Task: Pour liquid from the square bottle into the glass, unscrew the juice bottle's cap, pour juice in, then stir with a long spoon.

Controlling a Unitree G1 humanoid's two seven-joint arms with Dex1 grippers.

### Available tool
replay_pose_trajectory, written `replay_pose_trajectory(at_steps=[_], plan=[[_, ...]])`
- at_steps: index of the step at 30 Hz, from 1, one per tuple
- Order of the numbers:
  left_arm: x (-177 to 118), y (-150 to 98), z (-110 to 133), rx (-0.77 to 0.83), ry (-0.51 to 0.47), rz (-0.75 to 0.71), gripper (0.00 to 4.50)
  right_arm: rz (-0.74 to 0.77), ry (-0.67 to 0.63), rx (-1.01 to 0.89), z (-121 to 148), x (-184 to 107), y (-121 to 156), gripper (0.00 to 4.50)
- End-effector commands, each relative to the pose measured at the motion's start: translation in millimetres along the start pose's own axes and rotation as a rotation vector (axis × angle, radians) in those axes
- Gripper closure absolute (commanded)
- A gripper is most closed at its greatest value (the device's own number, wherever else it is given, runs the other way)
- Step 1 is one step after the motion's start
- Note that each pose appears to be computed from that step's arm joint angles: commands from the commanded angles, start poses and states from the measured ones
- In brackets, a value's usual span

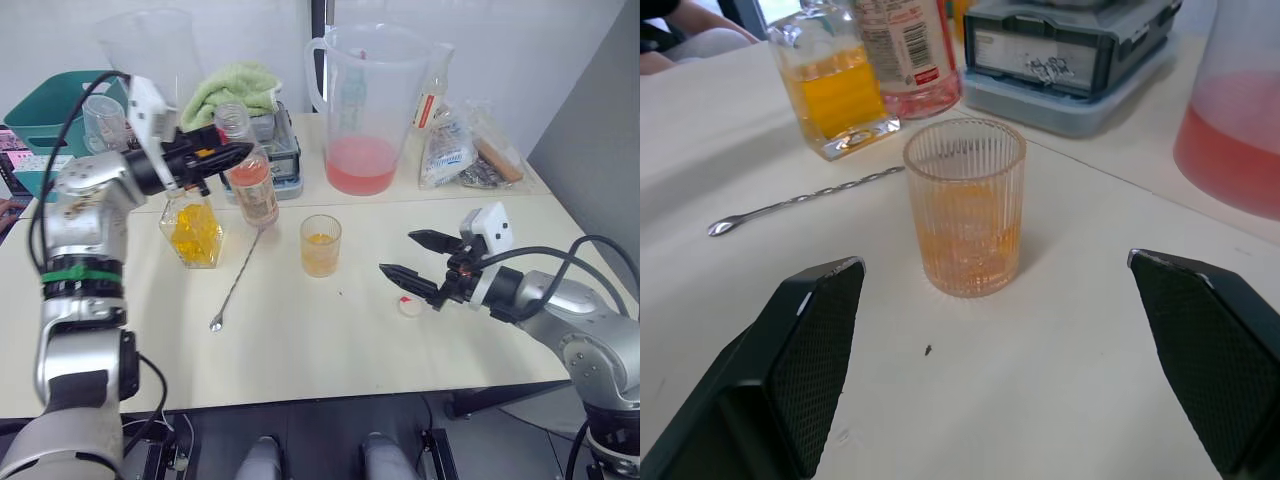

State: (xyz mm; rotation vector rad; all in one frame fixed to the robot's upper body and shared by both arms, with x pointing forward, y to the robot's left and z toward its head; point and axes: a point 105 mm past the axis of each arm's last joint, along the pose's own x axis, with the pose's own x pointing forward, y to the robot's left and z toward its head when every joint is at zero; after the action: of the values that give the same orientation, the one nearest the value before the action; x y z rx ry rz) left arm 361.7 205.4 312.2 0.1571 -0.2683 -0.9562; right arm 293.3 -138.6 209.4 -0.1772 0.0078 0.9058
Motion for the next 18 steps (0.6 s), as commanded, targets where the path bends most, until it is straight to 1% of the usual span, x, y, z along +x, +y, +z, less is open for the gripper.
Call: replay_pose_trajectory(at_steps=[1,2,4,9,13,18], plan=[[-26,-18,42,-0.016,-0.093,-0.054,2.94,0.058,-0.026,-0.063,7,-6,-2,0.01],[-32,-20,43,-0.027,-0.091,-0.057,2.94,0.072,-0.023,-0.068,6,-6,-1,0.01],[-54,-17,45,-0.033,-0.07,0.005,2.94,0.119,-0.018,-0.07,4,-6,1,0.01],[-91,-15,43,-0.035,-0.014,0.102,2.94,0.205,-0.009,-0.072,1,-5,6,0.01],[-131,2,25,-0.053,0.05,0.298,2.94,0.285,0.019,-0.072,-2,-4,14,0.01],[-156,14,8,-0.059,0.112,0.401,2.94,0.345,0.023,-0.061,-1,-1,23,0.01]])
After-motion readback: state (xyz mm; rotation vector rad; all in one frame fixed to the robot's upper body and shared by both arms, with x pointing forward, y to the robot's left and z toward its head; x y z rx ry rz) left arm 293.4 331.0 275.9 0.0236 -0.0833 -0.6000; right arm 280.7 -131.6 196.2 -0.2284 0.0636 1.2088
